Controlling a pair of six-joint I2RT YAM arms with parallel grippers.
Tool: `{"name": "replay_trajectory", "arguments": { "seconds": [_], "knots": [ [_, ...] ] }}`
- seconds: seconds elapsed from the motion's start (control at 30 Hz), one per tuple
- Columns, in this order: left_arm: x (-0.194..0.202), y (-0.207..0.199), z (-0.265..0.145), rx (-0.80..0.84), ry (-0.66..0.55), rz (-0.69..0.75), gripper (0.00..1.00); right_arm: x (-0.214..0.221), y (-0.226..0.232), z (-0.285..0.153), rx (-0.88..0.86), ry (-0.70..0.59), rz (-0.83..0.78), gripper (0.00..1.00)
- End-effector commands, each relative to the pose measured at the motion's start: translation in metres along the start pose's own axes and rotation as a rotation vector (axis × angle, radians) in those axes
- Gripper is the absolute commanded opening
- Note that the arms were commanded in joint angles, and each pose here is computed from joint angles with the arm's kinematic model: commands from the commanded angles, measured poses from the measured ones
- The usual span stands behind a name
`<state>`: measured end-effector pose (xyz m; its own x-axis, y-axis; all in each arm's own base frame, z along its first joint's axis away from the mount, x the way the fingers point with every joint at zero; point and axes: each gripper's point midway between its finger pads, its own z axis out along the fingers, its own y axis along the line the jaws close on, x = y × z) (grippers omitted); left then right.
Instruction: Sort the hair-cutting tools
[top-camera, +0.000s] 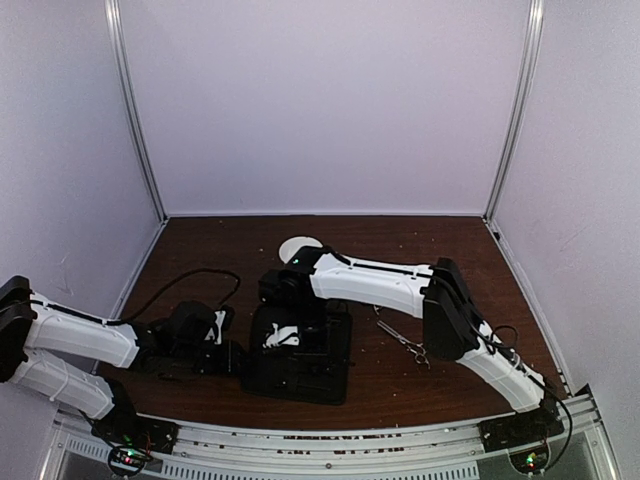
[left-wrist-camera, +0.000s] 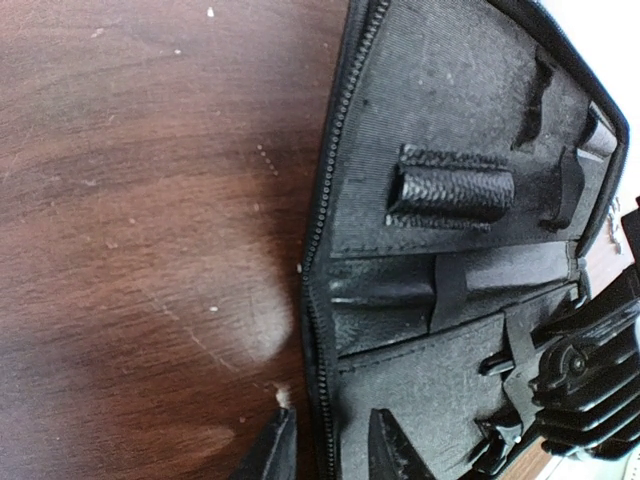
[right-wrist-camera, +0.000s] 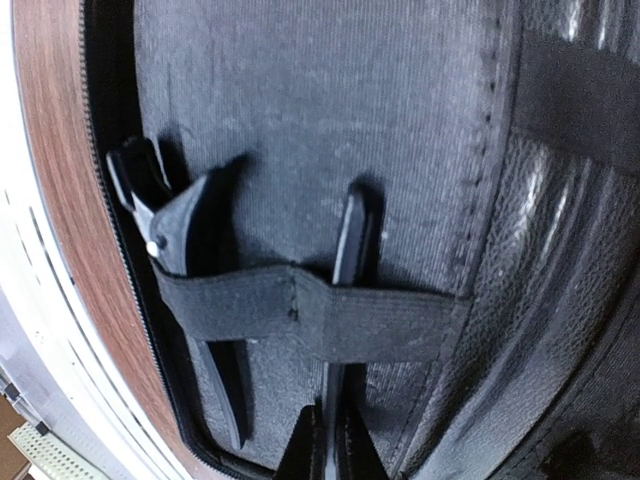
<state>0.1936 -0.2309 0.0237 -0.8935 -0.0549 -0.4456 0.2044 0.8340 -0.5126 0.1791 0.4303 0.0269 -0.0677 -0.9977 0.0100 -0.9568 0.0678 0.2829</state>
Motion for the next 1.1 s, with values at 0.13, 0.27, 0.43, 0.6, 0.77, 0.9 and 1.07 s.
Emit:
{"name": "replay_trajectory", "arguments": {
  "seconds": [0.13, 0.27, 0.43, 0.6, 0.77, 0.9, 1.07],
  "knots": [
    [-0.001, 0.002, -0.001, 0.004, -0.012, -0.007, 0.29, -0.034, -0.013, 0.031, 0.042, -0.087, -0.019, 0.03],
    [-0.002, 0.003, -0.005, -0.003, -0.022, -0.003, 0.29, -0.027, -0.011, 0.022, 0.067, -0.081, -0.015, 0.14],
    [-0.005, 0.005, -0.012, -0.015, -0.04, 0.009, 0.29, -0.022, -0.008, -0.002, 0.108, -0.116, -0.02, 0.34],
    [-0.006, 0.009, -0.017, -0.04, -0.05, 0.022, 0.29, -0.017, -0.006, -0.014, 0.13, -0.122, -0.023, 0.36],
    [-0.007, 0.013, -0.019, -0.071, -0.046, 0.039, 0.29, -0.008, -0.01, -0.011, 0.163, -0.099, -0.017, 0.37],
    [-0.008, 0.012, -0.019, -0.072, -0.047, 0.041, 0.29, 0.0, -0.016, -0.01, 0.194, -0.083, -0.009, 0.38],
    [-0.006, 0.015, -0.018, -0.083, -0.042, 0.041, 0.29, 0.014, -0.018, -0.009, 0.232, -0.063, 0.002, 0.37]
  ]
}}
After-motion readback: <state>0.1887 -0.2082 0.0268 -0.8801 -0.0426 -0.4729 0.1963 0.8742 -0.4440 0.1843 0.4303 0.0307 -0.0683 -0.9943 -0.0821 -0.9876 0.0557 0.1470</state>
